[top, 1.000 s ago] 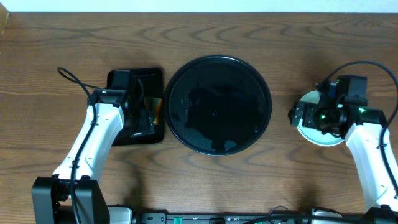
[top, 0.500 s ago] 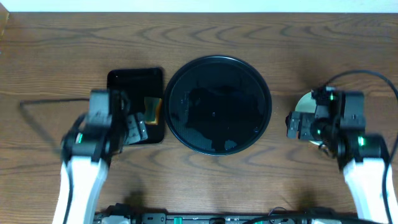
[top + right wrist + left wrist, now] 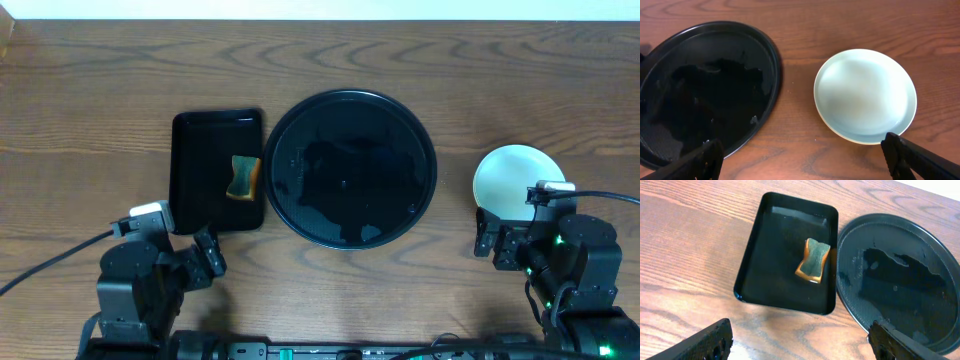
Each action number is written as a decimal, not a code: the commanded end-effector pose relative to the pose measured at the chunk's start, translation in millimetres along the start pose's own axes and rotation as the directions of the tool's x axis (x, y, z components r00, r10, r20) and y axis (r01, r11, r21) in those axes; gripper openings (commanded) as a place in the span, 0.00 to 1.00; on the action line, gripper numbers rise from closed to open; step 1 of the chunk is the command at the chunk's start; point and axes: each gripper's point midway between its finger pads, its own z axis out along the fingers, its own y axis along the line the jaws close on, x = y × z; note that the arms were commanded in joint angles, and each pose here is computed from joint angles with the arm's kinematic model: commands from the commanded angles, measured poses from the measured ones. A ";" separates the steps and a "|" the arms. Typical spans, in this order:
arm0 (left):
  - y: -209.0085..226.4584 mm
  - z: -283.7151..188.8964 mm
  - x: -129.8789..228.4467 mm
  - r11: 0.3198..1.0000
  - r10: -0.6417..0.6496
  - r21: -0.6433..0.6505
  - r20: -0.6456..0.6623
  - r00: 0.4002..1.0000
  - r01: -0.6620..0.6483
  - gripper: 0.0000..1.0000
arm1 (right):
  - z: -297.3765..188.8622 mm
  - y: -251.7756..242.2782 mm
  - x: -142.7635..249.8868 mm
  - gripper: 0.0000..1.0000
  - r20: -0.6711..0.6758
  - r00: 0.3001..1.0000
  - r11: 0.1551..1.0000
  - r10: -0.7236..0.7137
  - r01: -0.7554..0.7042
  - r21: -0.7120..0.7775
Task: Clean dirty plates on tray and stack at the side
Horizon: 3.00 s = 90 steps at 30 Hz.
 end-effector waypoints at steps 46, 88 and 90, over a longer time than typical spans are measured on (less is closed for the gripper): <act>1.6 1.5 9.2 1.000 0.012 -0.002 -0.032 0.999 -0.012 0.89 | -5.9 -1.1 -21.3 0.99 0.666 0.745 0.997 -0.038 0.071 -0.022; 1.6 1.5 9.3 1.000 0.013 -0.002 -0.033 0.999 -0.013 0.89 | 53.7 -0.5 26.4 0.99 0.577 0.800 0.983 -0.161 0.184 0.020; 1.6 1.5 9.2 1.000 0.012 -0.002 -0.032 0.999 -0.012 0.89 | 53.7 -0.5 26.4 0.99 0.577 0.800 0.983 -0.161 0.184 0.020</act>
